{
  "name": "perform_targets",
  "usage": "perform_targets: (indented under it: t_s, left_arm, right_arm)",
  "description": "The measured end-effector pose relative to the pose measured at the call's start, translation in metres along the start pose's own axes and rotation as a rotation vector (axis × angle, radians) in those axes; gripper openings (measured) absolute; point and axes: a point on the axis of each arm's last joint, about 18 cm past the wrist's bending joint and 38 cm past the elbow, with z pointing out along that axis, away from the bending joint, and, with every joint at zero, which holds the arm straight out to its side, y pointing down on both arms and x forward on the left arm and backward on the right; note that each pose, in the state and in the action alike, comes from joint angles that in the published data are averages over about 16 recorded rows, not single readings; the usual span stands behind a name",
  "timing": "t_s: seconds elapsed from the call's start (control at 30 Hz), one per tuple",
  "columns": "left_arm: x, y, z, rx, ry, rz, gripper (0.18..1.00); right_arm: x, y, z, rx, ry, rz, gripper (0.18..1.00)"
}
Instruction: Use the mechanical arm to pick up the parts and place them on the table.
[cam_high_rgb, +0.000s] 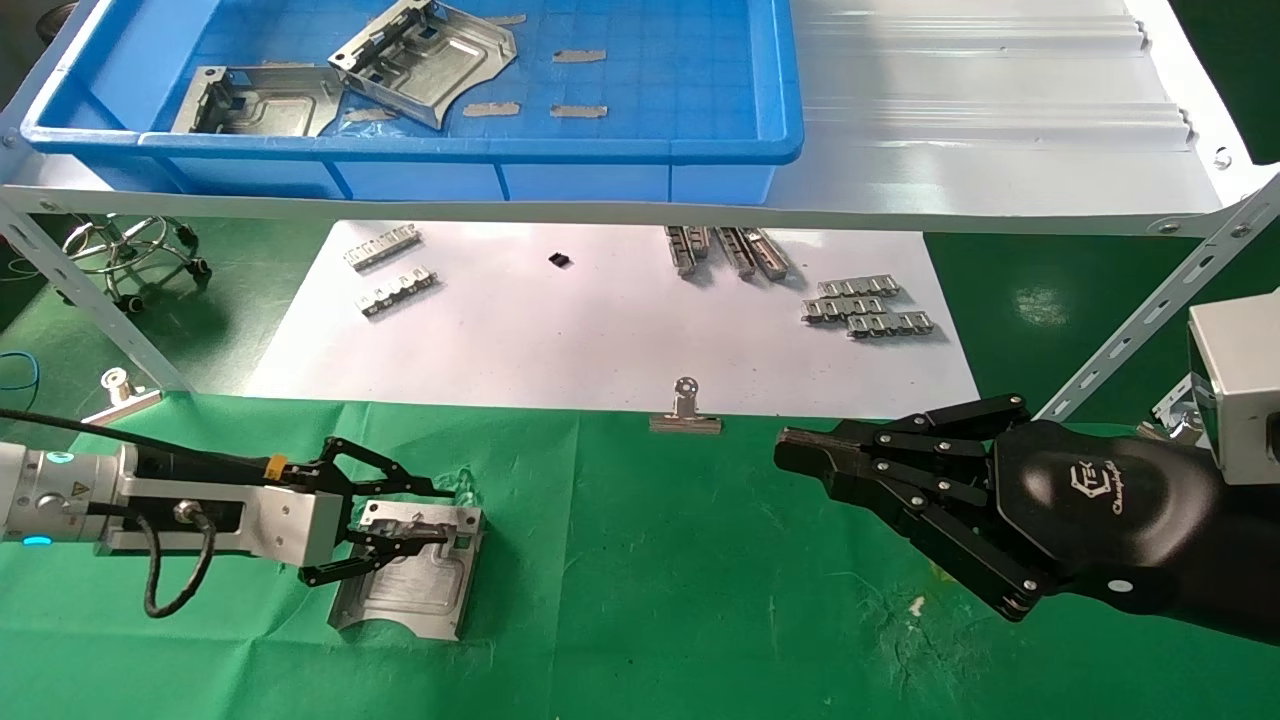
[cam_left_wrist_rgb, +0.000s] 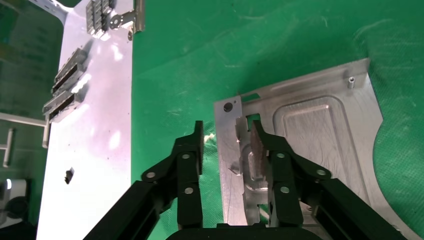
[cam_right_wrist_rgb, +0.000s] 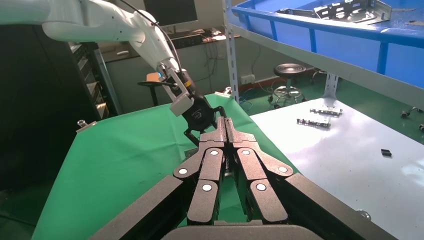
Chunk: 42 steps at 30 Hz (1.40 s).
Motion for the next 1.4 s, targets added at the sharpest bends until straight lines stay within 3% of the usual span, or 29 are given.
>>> perform_targets:
  t_s: [0.2, 0.6, 0.83, 1.1, 1.4]
  left_arm:
    - [-0.001, -0.006, -0.008, 0.039, -0.017, -0.065, 0.447]
    - [0.004, -0.021, -0.017, 0.159, -0.049, -0.301, 0.715]
    - [0.006, -0.032, -0.014, 0.233, -0.061, -0.382, 0.85]
    - [0.009, -0.05, -0.014, 0.324, -0.072, -0.448, 0.953]
    - [0.011, -0.071, -0.02, 0.412, -0.079, -0.511, 0.995]
  right_arm:
    - [0.0, 0.0, 0.0, 0.0, 0.0, 0.0, 0.192]
    - [0.0, 0.0, 0.0, 0.0, 0.0, 0.0, 0.204]
    - [0.0, 0.0, 0.0, 0.0, 0.0, 0.0, 0.248]
    - [0.0, 0.0, 0.0, 0.0, 0.0, 0.0, 0.357]
    - [0.0, 0.0, 0.0, 0.0, 0.0, 0.0, 0.54]
